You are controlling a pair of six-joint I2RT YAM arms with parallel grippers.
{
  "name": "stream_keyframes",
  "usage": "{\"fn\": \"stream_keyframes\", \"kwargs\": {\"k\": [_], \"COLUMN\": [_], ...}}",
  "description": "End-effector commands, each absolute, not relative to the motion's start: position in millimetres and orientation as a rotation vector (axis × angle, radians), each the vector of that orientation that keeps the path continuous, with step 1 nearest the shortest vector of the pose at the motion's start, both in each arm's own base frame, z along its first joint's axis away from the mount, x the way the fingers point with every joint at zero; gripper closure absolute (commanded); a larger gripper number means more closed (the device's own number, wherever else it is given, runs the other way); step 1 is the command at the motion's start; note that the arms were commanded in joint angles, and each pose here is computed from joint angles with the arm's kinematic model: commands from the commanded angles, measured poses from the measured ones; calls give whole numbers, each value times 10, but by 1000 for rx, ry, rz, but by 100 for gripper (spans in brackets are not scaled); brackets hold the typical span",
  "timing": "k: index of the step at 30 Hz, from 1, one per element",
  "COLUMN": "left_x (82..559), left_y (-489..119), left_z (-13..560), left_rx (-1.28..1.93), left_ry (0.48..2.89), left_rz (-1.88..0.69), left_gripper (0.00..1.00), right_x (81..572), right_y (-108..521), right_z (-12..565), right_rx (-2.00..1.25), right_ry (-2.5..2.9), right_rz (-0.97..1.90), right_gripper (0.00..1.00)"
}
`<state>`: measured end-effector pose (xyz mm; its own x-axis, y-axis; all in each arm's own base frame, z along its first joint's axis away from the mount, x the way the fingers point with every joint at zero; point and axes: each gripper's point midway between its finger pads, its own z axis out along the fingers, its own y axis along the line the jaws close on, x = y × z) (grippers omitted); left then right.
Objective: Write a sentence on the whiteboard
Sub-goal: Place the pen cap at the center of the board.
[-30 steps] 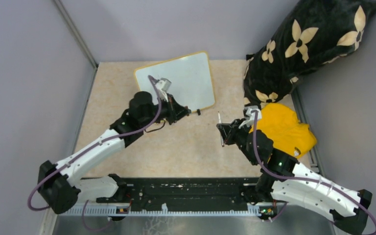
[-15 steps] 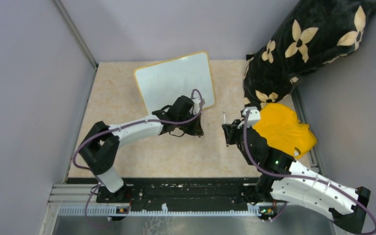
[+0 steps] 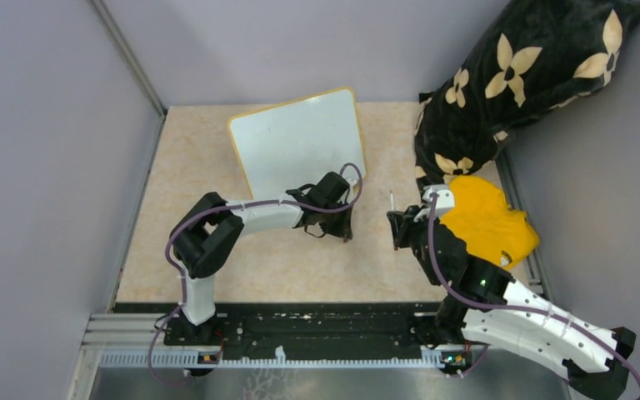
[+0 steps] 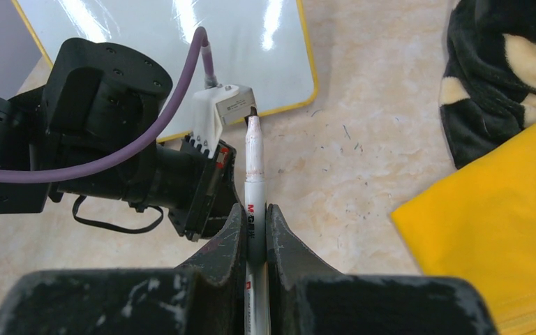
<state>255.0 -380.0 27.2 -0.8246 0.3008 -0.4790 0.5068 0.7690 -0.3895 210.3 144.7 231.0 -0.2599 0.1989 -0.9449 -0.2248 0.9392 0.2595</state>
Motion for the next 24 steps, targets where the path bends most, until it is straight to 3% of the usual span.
{"fn": "stream_keyframes", "kwargs": {"k": [1, 8, 24], "left_x": [2576, 2519, 2512], "left_y": [-3835, -3801, -3777], "left_z": [259, 168, 226], "left_rx": [610, 607, 588], "left_ry": [2579, 2609, 2600], "left_rz": [-705, -696, -693], "left_gripper": [90, 75, 64], "right_x": [2125, 2125, 2114], "right_y": [1431, 1445, 1452], "right_z": [2385, 2370, 2363], "right_rx": [-12, -12, -8], "right_ry": [1763, 1765, 1773], "right_rz": [399, 405, 415], "right_gripper": [100, 100, 100]}}
